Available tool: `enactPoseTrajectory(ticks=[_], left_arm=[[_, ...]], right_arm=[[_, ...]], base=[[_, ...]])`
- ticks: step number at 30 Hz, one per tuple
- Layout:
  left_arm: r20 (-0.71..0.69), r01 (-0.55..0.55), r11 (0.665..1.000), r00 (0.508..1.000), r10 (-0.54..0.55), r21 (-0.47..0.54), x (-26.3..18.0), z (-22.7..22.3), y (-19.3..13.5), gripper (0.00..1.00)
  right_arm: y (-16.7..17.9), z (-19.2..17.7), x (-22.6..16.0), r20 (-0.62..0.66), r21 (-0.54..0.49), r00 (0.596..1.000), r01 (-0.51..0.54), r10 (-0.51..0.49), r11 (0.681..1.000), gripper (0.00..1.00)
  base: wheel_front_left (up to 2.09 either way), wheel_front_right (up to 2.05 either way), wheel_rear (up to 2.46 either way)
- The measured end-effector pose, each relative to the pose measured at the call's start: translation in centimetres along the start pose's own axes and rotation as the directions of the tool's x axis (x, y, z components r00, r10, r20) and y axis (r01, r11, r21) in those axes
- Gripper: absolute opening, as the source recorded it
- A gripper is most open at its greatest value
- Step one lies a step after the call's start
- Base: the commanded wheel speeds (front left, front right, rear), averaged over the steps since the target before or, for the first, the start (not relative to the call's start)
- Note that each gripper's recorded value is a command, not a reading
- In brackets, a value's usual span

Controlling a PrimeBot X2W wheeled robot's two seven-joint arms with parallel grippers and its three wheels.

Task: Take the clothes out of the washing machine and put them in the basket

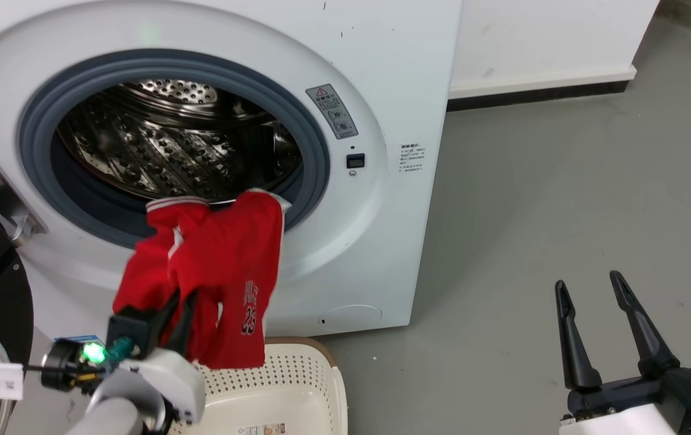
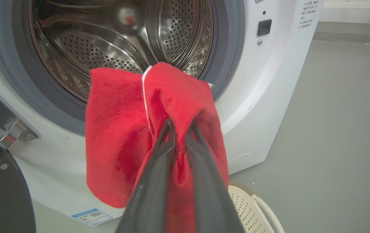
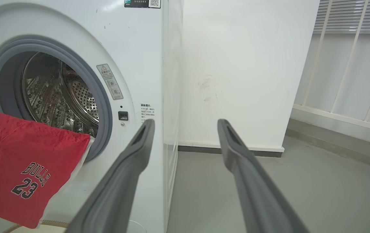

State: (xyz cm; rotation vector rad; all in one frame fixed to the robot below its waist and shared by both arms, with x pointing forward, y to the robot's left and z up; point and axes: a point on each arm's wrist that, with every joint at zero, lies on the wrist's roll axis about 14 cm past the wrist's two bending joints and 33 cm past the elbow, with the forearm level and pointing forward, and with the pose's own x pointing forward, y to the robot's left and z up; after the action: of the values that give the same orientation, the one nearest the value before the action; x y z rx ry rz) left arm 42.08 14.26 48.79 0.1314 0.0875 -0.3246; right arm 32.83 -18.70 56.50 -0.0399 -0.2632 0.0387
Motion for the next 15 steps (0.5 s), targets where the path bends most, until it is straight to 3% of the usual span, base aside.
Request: enactPoseTrajectory(ticks=[15], left_arm=[[-0.244, 0.098, 0.988, 0.962, -0.125, -0.121, -4.2, -8.8, -5.6, 0.0]], right_arm=[[-0.7, -0.4, -0.5, -0.02, -0.006, 1.0, 0.024, -0.024, 1.0, 1.0]], base=[[0.0, 0.0, 0.0]])
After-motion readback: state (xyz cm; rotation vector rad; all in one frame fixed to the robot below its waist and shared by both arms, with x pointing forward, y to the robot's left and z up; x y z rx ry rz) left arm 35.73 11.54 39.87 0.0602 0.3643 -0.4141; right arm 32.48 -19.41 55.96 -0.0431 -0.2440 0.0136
